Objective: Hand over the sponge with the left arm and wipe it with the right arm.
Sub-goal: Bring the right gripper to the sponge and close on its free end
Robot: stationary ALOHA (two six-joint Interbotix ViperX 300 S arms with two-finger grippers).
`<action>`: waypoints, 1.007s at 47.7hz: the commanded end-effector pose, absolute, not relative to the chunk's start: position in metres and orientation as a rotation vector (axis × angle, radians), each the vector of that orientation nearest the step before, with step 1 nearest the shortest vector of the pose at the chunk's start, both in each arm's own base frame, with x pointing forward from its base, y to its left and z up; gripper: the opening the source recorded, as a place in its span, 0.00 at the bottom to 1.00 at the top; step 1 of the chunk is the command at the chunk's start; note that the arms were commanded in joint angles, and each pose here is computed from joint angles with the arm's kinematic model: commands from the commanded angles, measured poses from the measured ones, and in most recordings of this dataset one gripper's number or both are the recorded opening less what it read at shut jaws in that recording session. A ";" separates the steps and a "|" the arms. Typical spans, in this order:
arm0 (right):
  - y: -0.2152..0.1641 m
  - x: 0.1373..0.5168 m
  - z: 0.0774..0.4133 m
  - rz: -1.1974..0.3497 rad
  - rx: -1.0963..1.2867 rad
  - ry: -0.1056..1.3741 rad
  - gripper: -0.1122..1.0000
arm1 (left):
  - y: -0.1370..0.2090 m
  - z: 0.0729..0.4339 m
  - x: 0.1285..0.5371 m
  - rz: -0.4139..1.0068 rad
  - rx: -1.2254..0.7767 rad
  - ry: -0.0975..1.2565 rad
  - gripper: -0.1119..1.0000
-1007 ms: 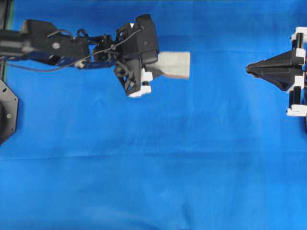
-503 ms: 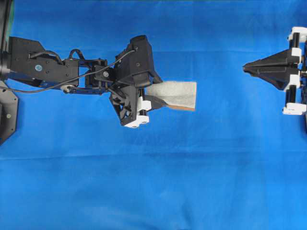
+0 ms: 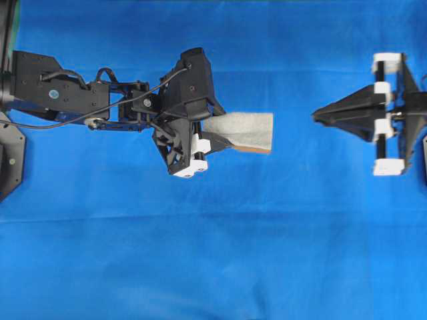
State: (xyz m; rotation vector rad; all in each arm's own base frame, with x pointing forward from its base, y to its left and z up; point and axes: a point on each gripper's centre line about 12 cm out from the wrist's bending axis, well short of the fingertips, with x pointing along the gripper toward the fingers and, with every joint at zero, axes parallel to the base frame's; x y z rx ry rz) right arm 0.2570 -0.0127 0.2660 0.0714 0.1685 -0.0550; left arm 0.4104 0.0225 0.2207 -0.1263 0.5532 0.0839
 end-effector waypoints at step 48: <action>-0.020 0.359 0.227 -0.078 0.105 0.394 0.77 | 0.022 0.230 0.409 0.080 -0.121 0.526 0.49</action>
